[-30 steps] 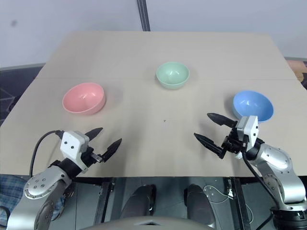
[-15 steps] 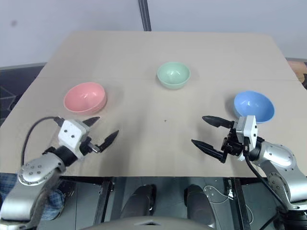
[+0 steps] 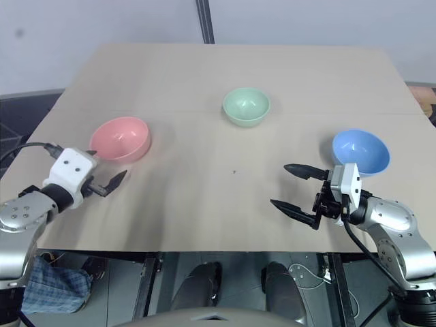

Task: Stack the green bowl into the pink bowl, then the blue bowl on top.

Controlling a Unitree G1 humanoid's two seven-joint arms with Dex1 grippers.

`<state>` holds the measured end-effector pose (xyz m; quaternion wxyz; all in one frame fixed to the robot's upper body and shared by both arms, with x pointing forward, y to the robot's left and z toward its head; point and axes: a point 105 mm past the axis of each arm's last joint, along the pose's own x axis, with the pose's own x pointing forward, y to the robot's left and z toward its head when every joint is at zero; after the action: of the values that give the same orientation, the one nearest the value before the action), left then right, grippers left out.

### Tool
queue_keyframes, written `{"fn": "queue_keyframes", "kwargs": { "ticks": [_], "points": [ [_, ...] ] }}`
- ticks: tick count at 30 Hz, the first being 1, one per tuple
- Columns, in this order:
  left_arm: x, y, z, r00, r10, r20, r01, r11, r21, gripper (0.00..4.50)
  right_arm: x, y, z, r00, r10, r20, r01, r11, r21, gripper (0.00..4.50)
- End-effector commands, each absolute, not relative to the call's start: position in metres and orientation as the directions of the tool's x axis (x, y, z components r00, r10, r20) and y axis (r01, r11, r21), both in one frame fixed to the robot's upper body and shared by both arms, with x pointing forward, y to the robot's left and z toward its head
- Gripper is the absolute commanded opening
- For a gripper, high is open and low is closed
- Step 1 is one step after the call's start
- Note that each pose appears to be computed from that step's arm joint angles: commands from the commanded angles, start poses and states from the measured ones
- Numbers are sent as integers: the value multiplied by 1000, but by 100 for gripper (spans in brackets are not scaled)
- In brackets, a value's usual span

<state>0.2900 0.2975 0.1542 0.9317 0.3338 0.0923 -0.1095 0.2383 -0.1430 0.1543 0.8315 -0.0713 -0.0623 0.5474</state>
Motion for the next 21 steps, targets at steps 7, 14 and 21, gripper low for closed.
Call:
{"fn": "queue_keyframes", "kwargs": {
  "ticks": [7,14,21],
  "points": [
    [310,293,151,930,-208,-302,363,638,679,441,240,-149,166,380,923,59,-883,381,-275,436],
    [325,297,129,878,-216,-428,473,530,704,441,244,-150,163,380,923,53,-881,379,-284,436],
    [338,291,132,861,-266,-433,508,470,722,312,243,-156,161,396,918,40,-874,390,-290,450]
  ]
}}
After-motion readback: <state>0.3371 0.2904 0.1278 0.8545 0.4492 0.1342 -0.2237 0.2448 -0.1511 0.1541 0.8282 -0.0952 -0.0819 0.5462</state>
